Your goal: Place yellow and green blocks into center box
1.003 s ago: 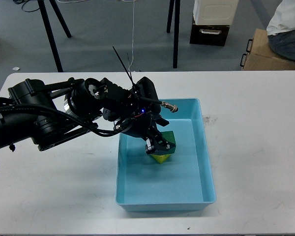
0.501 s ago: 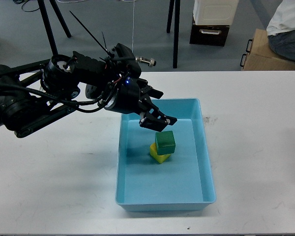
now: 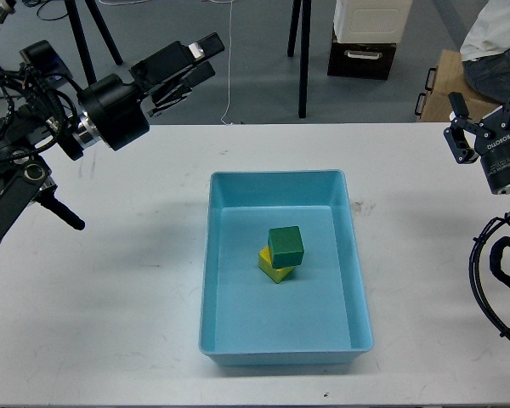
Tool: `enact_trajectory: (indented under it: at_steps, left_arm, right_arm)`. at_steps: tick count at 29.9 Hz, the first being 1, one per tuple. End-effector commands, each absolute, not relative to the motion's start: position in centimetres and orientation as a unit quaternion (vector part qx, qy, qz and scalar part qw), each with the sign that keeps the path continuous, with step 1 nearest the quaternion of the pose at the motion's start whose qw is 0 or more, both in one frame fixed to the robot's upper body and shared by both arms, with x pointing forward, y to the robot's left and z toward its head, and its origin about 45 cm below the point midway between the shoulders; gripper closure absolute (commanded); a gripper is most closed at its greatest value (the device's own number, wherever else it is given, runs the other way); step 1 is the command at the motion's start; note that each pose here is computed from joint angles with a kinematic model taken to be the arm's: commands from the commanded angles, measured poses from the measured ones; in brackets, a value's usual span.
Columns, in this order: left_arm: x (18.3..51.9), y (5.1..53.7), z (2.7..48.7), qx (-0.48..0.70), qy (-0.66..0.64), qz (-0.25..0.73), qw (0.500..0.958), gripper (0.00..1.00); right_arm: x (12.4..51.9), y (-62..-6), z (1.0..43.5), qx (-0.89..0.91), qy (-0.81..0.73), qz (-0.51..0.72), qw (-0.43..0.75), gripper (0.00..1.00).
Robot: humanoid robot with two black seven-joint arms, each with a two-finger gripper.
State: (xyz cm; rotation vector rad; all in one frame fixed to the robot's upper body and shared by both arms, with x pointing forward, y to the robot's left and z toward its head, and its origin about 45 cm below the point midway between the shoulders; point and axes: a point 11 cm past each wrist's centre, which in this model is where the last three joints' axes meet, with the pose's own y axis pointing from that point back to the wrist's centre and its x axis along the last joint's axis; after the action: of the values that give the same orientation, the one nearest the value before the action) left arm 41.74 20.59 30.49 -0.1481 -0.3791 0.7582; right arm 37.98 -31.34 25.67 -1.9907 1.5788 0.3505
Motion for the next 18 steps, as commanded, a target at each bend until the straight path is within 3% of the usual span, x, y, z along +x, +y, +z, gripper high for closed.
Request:
enact_trajectory:
  at_steps: [1,4,9,14,18]
  left_arm:
    - [42.6,23.8,28.1,-0.135,-0.002,0.494,0.859,0.00]
    - [42.6,26.3,25.8,-0.208,0.148,0.553,0.793,0.00]
    - [41.2,28.3,23.0,-0.300,0.274,0.566,0.717,0.00]
    - [37.9,27.1,20.4,-0.409,0.375,0.538,0.635,0.00]
    - [35.9,25.6,18.1,-0.433,0.414,0.532,0.598,0.00]
  right_arm:
    - [38.2,-30.9,25.5,-0.713,0.574,0.206,0.347,0.01]
    - [37.8,-31.8,24.7,-0.669,0.570,0.261,0.399,0.01]
    - [35.7,-33.5,23.2,-0.635,0.553,0.315,0.438,0.01]
    - [33.0,-33.4,20.8,-0.617,0.534,0.362,0.450,0.01]
    - [31.8,-33.2,19.6,-0.596,0.530,0.383,0.466,0.01]
